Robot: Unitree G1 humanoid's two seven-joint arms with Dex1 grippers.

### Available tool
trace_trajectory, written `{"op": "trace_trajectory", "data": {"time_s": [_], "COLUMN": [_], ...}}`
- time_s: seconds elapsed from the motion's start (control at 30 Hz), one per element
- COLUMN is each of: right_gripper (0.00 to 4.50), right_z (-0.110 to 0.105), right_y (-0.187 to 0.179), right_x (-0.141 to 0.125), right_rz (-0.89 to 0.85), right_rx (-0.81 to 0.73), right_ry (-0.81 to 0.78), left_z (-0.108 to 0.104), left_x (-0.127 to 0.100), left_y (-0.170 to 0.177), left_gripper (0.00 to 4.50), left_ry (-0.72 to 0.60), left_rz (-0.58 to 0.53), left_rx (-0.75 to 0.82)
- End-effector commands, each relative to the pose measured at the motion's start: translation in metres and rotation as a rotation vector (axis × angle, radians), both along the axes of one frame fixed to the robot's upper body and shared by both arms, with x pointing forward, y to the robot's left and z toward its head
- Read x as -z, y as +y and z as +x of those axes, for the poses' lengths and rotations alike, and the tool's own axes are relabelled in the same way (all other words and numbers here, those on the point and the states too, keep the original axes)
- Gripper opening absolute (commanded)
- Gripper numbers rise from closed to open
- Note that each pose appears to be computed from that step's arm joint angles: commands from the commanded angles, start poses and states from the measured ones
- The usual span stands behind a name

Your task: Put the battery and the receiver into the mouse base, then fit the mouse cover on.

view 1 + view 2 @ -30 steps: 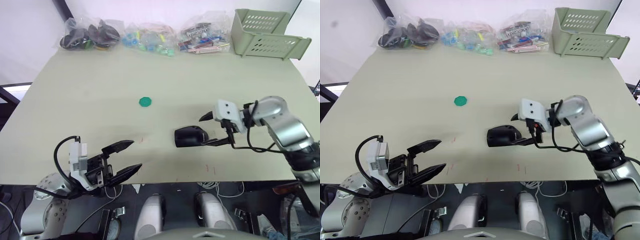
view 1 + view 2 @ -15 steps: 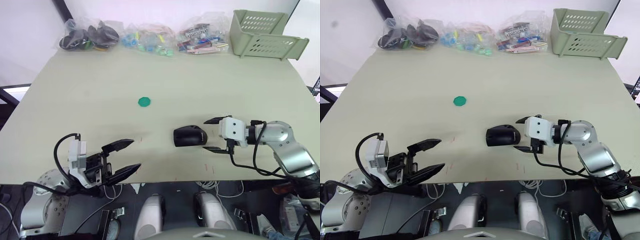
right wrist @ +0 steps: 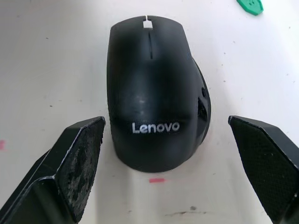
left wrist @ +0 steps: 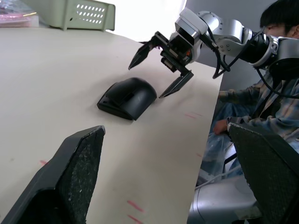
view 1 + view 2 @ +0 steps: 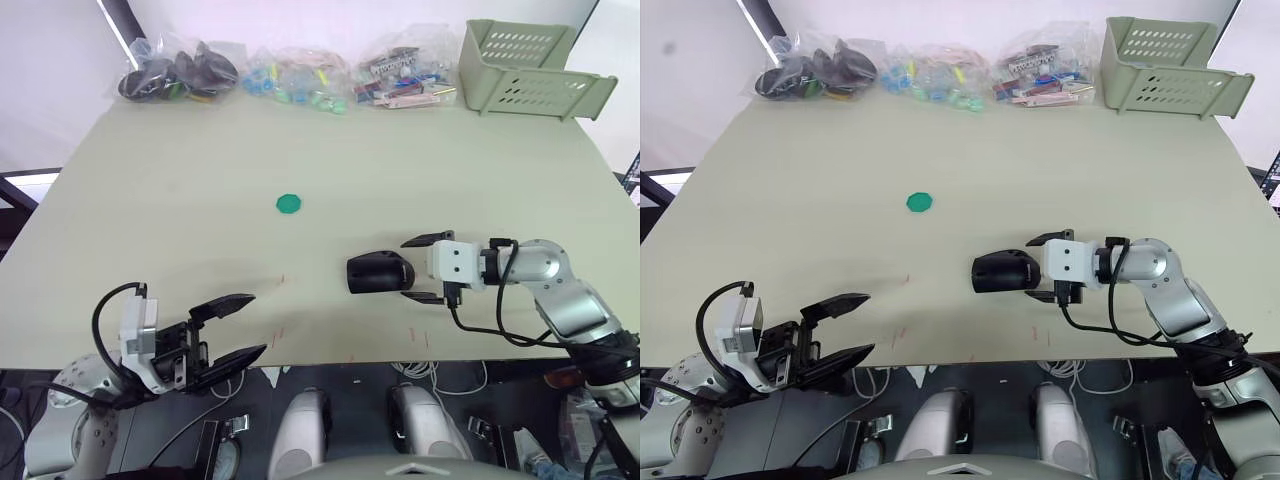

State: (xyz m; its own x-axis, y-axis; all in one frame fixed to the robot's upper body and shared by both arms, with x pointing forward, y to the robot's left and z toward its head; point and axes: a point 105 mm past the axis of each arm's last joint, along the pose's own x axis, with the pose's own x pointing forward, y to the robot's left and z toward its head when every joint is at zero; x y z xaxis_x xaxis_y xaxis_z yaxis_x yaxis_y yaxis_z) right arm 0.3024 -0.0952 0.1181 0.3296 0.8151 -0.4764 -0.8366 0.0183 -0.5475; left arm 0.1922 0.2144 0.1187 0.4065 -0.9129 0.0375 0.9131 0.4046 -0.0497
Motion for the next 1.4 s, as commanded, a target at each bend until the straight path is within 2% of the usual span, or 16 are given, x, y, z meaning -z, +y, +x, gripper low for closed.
{"op": "trace_trajectory", "data": {"time_s": [0.03, 1.0, 1.07, 1.4], "right_gripper": [4.45, 4.45, 3.85, 3.85], "right_z": [0.0007, 0.0027, 0.0035, 0.0055], "right_y": [0.0037, 0.0054, 0.0057, 0.0073], "right_x": [-0.0086, -0.0025, -0.0026, -0.0029], "right_rz": [0.000, -0.033, -0.033, -0.035], "right_rx": [-0.033, -0.068, -0.069, -0.074], "right_ry": [-0.052, -0.025, -0.025, -0.028], "left_z": [-0.0023, -0.0057, -0.0058, -0.0063], "left_x": [-0.0049, 0.0006, 0.0005, 0.0010], "left_y": [0.0031, 0.0032, 0.0031, 0.0030], "left_gripper": [4.50, 4.50, 4.50, 4.50], "left_ry": [-0.036, -0.035, -0.036, -0.038], "left_rz": [0.005, 0.000, -0.001, -0.001], "left_rx": [-0.013, -0.019, -0.021, -0.031]}}
